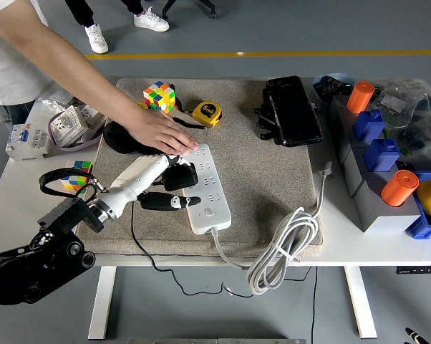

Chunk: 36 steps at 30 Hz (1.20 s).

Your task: Put the plug near the board,insert it into the board,press the button,pull the plug out

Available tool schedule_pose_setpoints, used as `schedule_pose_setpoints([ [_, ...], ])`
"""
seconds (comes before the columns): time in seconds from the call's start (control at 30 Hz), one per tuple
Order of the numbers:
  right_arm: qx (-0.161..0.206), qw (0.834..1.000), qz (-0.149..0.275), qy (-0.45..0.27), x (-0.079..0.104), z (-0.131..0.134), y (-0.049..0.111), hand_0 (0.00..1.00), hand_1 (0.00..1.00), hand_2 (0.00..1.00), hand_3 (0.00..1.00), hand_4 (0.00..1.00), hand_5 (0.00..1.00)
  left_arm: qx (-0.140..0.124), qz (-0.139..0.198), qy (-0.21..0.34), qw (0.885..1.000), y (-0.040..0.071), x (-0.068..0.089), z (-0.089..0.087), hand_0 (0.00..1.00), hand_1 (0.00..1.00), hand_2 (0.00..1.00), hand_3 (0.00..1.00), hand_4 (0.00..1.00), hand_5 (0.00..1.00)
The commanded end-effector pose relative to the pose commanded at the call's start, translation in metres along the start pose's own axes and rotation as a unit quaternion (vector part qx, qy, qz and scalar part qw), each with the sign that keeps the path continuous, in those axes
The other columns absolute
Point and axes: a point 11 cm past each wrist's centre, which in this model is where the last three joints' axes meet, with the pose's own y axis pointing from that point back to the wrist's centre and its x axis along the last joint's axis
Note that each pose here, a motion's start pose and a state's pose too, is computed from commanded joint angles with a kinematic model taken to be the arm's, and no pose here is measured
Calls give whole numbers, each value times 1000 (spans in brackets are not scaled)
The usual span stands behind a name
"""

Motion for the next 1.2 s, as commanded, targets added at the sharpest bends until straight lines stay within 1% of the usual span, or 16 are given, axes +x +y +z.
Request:
schedule_pose_setpoints([
  [0.07, 0, 1000, 0, 0, 0, 0, 0, 647, 691, 695, 599, 878, 512, 2, -3, -3, 1000, 0, -1, 0, 605, 660, 675, 634, 930, 589],
  [0.1, 0, 1000, 0, 0, 0, 0, 0, 647, 691, 693, 599, 878, 511, 2, -3, -5, 1000, 1, -1, 0, 570, 646, 664, 632, 931, 588],
  [0.27, 1, 1000, 0, 0, 0, -1, 0, 647, 691, 693, 599, 878, 511, 0, -3, -10, 1000, 2, 1, 0, 570, 646, 664, 632, 931, 588],
  [0.3, 1, 1000, 0, 0, 0, 0, 0, 647, 690, 695, 599, 877, 512, -1, -2, -11, 1000, 2, 2, 1, 549, 620, 649, 616, 932, 589],
  [0.43, 0, 1000, 0, 1, 0, 1, 0, 647, 690, 695, 599, 877, 512, -4, -2, -13, 1000, 3, 3, 2, 549, 620, 649, 616, 932, 589],
  [0.5, 1, 1000, 0, 0, 0, 0, 0, 647, 690, 694, 599, 877, 511, -5, -3, -15, 1000, 3, 2, 4, 533, 612, 640, 609, 933, 589],
  [0.8, 2, 1000, 0, -1, 0, -1, 0, 647, 690, 693, 599, 877, 510, -8, -16, -21, 1000, 1, -4, 8, 531, 609, 640, 608, 933, 589],
  [1.2, 3, 1000, -1, 0, -1, -1, 0, 647, 690, 692, 598, 877, 508, -9, -25, -40, 999, -3, -5, 11, 519, 606, 642, 608, 934, 587],
])
